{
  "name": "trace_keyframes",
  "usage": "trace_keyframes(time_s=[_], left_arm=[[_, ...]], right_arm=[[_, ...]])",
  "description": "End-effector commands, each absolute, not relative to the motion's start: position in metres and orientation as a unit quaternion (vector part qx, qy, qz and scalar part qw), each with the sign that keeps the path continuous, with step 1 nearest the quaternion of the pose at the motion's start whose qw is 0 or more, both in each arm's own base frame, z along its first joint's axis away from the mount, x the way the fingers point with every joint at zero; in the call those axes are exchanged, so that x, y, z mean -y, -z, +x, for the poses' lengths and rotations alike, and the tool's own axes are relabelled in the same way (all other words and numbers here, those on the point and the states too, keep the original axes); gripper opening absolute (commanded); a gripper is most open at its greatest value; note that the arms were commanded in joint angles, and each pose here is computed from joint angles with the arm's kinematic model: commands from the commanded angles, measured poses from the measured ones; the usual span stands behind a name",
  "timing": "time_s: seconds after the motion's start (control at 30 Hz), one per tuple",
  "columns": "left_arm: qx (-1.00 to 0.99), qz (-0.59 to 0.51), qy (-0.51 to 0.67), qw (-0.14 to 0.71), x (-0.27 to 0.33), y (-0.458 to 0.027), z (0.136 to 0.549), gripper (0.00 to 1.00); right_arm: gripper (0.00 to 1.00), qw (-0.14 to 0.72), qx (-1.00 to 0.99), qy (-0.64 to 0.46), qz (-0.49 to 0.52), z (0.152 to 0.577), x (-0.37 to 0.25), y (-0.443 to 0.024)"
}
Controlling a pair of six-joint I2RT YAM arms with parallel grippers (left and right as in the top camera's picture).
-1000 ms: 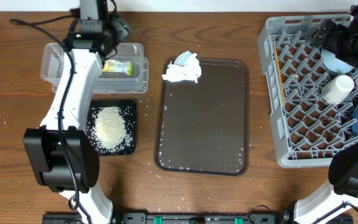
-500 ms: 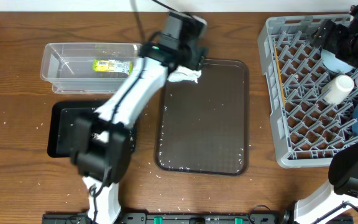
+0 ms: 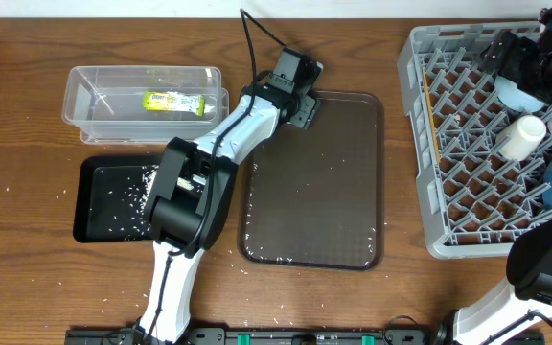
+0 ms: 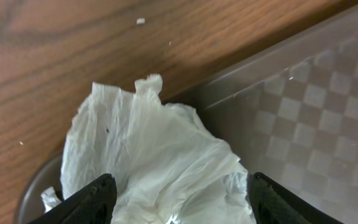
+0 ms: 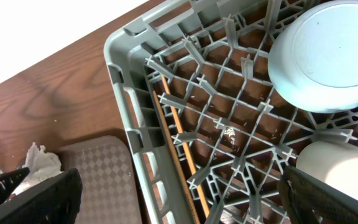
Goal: Sort waste into correct bins and load items into the dishwasher rack
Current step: 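Grasp the crumpled white tissue on the brown tray with the left gripper, then drop the white tissue into the clear plastic bin with the left gripper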
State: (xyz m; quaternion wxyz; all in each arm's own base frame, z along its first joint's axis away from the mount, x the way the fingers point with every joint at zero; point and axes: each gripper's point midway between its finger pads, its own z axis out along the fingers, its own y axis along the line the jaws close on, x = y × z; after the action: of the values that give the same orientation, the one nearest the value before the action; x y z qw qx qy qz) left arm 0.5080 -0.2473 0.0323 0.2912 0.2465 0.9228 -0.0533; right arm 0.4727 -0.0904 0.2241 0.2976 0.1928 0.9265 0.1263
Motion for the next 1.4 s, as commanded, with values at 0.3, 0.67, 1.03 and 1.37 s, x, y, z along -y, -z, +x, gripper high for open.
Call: trace_keyframes(time_s=[0.3,0.67,1.03,1.37], left_arm=[[-0.953,0.204,0.06,0.214,0.236,0.003,0.482,0.35],[-0.934,0.135,0.1,0.314,0.239,-0.11,0.498,0.06],[-0.868,-0.176,-0.03,0.464,0.089,-0.243,0.516,0.06],[-0.839,-0.388,-0.036,0.38,-0.004,-0.2,0.496,0.22]], right_arm=[[0.99,0.31,-0.922,-0.125,0.197,0.473,0.092,-0.236],[0.99,0.31,-0.922,-0.125,0.197,0.473,0.092,-0.236],[0.99,0.31,-0.922,-0.125,0.197,0.473,0.092,-0.236],[0.99,0.31,-0.922,-0.125,0.197,0.473,0.092,-0.236]])
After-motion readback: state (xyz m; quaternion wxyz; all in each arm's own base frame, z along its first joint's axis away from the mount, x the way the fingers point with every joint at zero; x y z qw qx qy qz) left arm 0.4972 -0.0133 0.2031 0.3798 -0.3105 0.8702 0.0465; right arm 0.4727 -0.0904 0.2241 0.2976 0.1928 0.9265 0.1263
